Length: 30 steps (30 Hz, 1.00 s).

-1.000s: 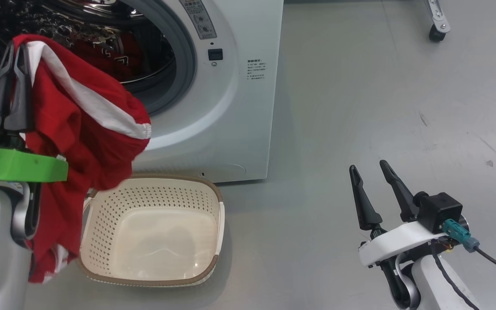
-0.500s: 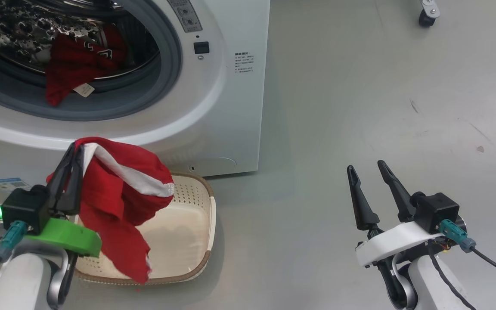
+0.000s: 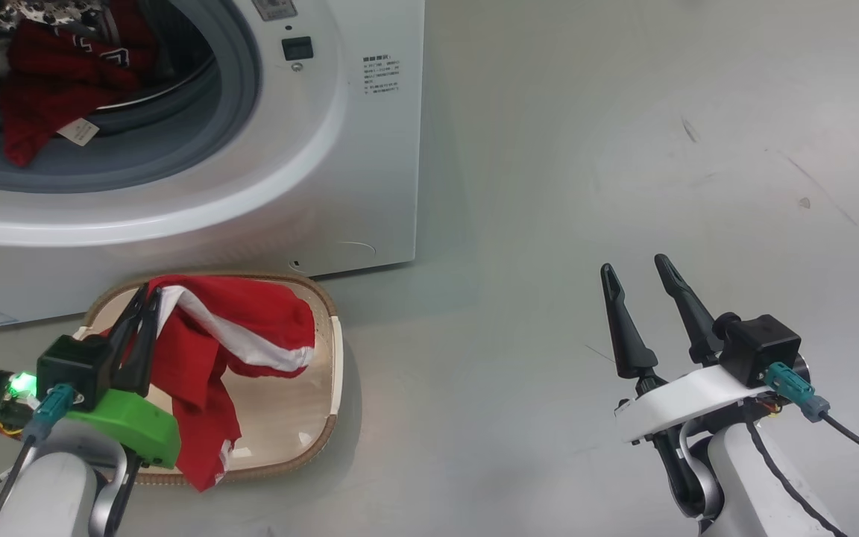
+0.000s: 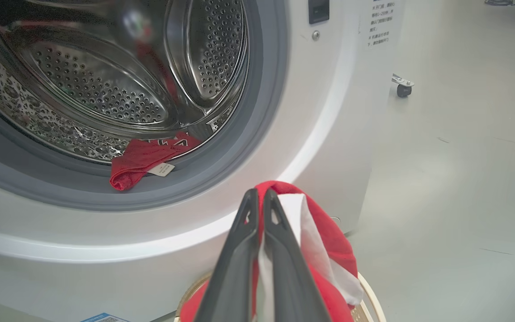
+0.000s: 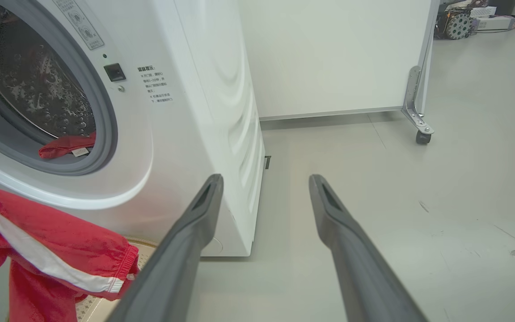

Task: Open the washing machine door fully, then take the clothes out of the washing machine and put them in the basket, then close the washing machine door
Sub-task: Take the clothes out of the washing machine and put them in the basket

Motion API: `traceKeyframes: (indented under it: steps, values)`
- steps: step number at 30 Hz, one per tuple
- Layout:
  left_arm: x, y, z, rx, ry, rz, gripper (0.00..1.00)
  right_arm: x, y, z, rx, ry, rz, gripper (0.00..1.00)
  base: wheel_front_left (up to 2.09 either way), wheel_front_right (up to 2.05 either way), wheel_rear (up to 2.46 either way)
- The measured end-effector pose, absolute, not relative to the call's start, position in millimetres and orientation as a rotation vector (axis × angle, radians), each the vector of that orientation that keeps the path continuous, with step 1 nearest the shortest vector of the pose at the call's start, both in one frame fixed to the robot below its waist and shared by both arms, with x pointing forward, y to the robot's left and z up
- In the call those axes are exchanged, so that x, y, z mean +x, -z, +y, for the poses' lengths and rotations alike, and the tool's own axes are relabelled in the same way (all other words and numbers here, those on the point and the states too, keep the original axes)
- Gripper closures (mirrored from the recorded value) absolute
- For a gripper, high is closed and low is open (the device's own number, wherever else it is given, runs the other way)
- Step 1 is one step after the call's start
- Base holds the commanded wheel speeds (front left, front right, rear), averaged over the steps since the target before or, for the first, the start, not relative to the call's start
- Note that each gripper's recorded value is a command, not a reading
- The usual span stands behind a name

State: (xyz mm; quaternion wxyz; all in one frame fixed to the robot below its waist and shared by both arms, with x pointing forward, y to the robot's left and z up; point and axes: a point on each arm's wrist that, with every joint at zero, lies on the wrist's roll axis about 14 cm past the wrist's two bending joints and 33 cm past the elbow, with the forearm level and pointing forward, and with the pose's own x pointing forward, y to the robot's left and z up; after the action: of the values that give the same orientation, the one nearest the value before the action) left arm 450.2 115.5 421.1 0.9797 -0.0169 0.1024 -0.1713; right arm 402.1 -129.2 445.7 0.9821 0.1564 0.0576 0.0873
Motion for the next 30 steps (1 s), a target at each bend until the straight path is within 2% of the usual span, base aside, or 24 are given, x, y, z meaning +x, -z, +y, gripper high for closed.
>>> traceKeyframes:
  steps: [20,30]
  values:
    - [457,-322,72,0.002,0.484,0.503,1.00,411,-422,-169,0.287,-0.056,0.163,0.00,0.00,0.00,0.00]
    - [462,-271,101,-0.015,0.370,0.670,1.00,414,-410,-184,0.273,-0.012,0.187,0.00,0.00,0.00,0.00]
